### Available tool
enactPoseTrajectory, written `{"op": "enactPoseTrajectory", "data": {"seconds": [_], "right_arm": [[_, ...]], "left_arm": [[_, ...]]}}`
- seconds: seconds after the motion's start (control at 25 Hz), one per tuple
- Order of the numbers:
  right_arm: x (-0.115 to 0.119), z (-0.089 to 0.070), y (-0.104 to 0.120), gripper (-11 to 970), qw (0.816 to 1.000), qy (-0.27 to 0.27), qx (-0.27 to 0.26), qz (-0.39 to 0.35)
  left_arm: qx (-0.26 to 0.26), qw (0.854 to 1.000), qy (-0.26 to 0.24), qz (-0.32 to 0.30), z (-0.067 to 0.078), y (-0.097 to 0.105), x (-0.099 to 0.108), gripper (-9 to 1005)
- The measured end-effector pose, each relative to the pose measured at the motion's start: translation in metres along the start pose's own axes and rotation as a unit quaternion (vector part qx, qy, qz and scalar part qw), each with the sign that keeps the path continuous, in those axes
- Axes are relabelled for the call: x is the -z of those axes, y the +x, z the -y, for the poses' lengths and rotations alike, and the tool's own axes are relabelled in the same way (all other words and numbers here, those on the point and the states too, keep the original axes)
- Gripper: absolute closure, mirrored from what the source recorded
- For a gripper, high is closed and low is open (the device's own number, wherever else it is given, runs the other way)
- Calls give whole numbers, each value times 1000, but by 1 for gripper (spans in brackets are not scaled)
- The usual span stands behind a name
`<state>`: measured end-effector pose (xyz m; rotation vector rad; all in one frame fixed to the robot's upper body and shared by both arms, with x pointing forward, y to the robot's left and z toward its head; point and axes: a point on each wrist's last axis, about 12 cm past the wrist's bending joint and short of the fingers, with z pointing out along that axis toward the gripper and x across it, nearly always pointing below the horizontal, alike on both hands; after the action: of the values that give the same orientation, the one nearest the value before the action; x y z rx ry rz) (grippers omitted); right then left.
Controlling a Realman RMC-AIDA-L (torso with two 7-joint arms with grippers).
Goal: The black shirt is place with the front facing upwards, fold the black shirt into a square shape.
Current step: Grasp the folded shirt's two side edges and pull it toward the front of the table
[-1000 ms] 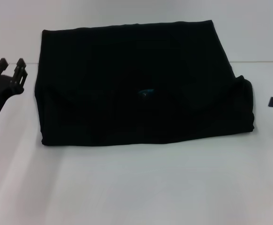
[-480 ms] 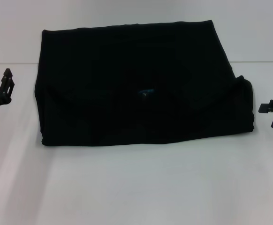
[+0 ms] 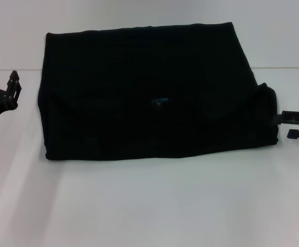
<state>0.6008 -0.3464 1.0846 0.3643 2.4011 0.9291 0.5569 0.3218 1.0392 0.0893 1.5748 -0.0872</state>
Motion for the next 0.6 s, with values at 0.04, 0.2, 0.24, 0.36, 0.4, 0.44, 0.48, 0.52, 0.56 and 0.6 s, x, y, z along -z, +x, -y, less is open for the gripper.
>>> {"op": "enactPoseTrajectory", "data": {"seconds": [0.04,0.2,0.24,0.36,0.4,0.44,0.48,0.52,0.56,0.6], "right_arm": [[-2,-1,0,184,1000,1,2,2],[-9,-6,1,184,1000,2,10,3],[-10,-6,1,184,1000,3,12,4],[-15,-7,4,184,1000,5,12,0],[-16,-7,5,184,1000,6,12,-1],[-16,-7,5,184,1000,8,13,-1],[-17,-7,5,184,1000,9,13,0],[-17,-6,5,184,1000,11,14,1],[-17,-6,5,184,1000,11,14,0],[-18,-6,6,185,1000,11,14,0]], "left_arm": [[0,1000,0,0,0,0,0,501],[0,1000,-2,-1,-1,1,1,498],[0,1000,-3,-1,-1,1,1,497],[1,1000,-3,-1,-1,1,1,495],[1,1000,-3,-1,-1,1,1,494],[0,1000,-4,-1,-2,1,1,493],[0,1000,-4,-1,-2,1,1,493],[0,1000,-4,-1,-2,1,1,492],[0,1000,-4,-1,-2,1,1,491],[0,1000,-4,-1,-2,1,2,490]]}}
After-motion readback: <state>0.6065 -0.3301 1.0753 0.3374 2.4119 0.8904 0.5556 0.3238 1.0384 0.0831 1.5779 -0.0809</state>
